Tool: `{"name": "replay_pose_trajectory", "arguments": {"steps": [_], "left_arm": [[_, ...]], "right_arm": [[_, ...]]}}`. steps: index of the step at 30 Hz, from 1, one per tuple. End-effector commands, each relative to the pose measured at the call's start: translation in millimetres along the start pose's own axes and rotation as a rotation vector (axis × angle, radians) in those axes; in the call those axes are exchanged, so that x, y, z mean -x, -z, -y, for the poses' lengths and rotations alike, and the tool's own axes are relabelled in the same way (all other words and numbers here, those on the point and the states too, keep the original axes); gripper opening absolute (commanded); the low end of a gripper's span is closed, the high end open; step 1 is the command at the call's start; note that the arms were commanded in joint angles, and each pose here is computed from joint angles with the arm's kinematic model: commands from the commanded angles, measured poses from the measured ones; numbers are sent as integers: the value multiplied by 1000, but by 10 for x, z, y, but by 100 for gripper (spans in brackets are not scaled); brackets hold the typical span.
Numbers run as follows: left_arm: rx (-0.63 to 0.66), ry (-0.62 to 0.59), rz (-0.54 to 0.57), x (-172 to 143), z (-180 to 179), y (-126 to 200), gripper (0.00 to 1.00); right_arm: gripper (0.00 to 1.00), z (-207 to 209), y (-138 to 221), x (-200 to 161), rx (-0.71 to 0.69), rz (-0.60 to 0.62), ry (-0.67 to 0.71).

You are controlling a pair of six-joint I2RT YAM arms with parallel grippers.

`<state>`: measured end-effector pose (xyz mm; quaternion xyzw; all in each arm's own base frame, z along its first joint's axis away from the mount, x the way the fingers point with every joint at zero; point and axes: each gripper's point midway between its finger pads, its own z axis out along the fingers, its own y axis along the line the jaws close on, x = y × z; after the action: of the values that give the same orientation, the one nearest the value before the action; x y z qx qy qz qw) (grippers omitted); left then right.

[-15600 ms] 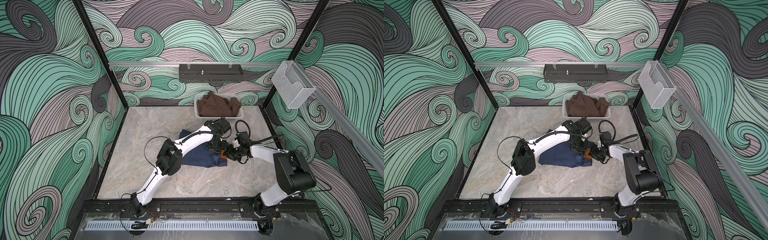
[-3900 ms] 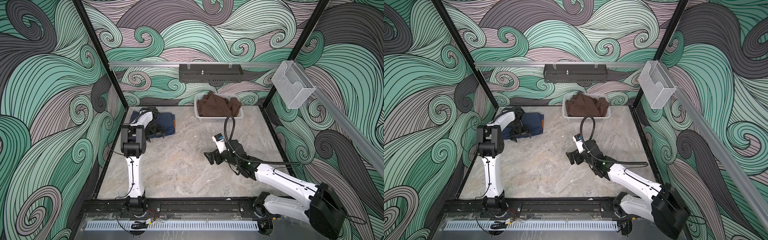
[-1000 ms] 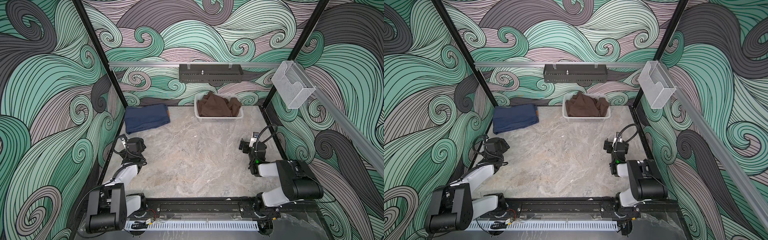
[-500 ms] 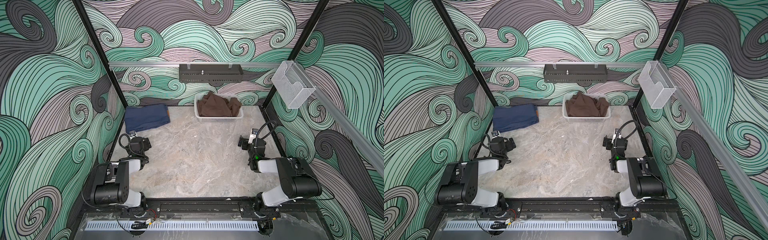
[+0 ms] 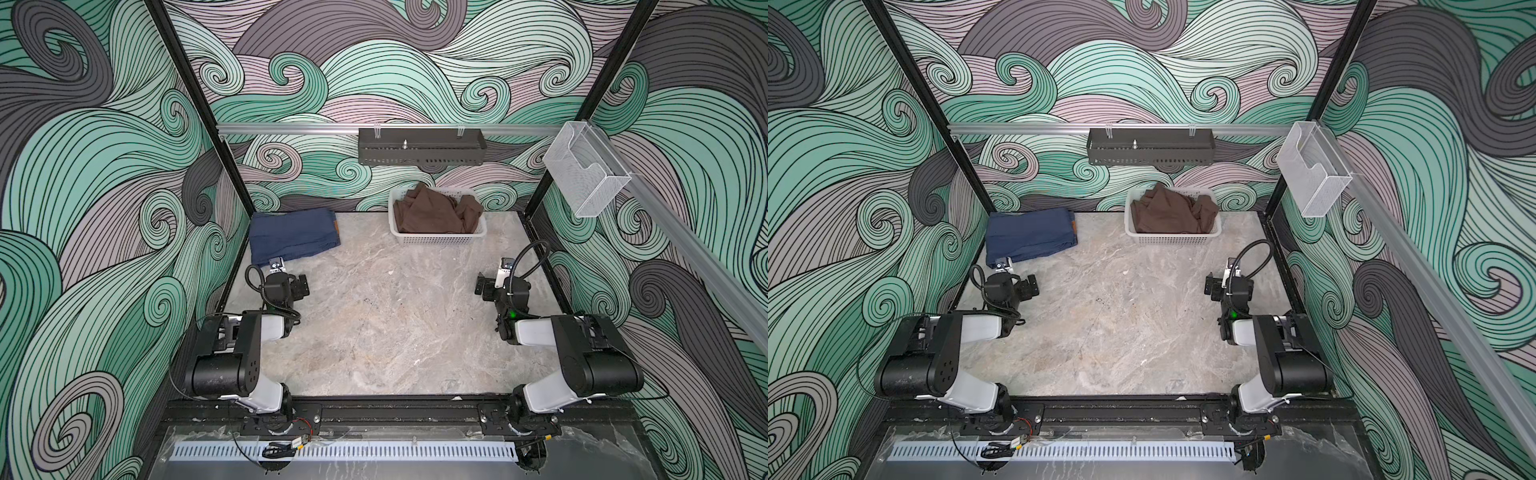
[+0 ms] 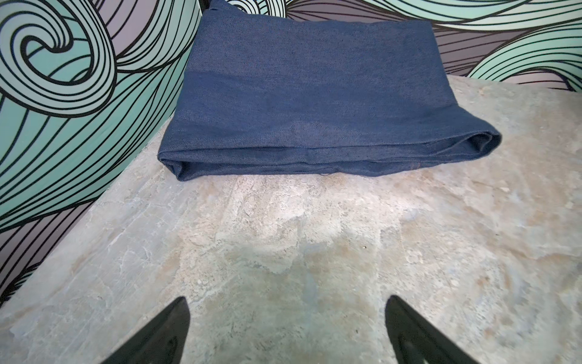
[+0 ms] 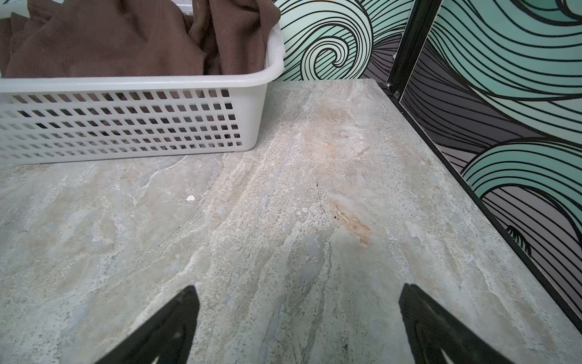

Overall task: Fold and stack the trousers
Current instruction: Reset both arms

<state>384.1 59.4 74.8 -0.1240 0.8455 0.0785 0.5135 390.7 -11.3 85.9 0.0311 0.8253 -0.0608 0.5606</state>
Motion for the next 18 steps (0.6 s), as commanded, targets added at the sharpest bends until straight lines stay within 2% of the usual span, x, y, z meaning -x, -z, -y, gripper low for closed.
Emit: {"name": "replay_pose_trajectory", "arguments": {"steps": [1, 18], "left_arm": [[-17, -10, 39, 125, 61, -6, 99], [-10, -12, 37, 125, 57, -4, 99]], "right_arm": [[100, -1, -20, 80, -8, 18, 6], [100, 3, -29, 81, -9, 16, 5]]}}
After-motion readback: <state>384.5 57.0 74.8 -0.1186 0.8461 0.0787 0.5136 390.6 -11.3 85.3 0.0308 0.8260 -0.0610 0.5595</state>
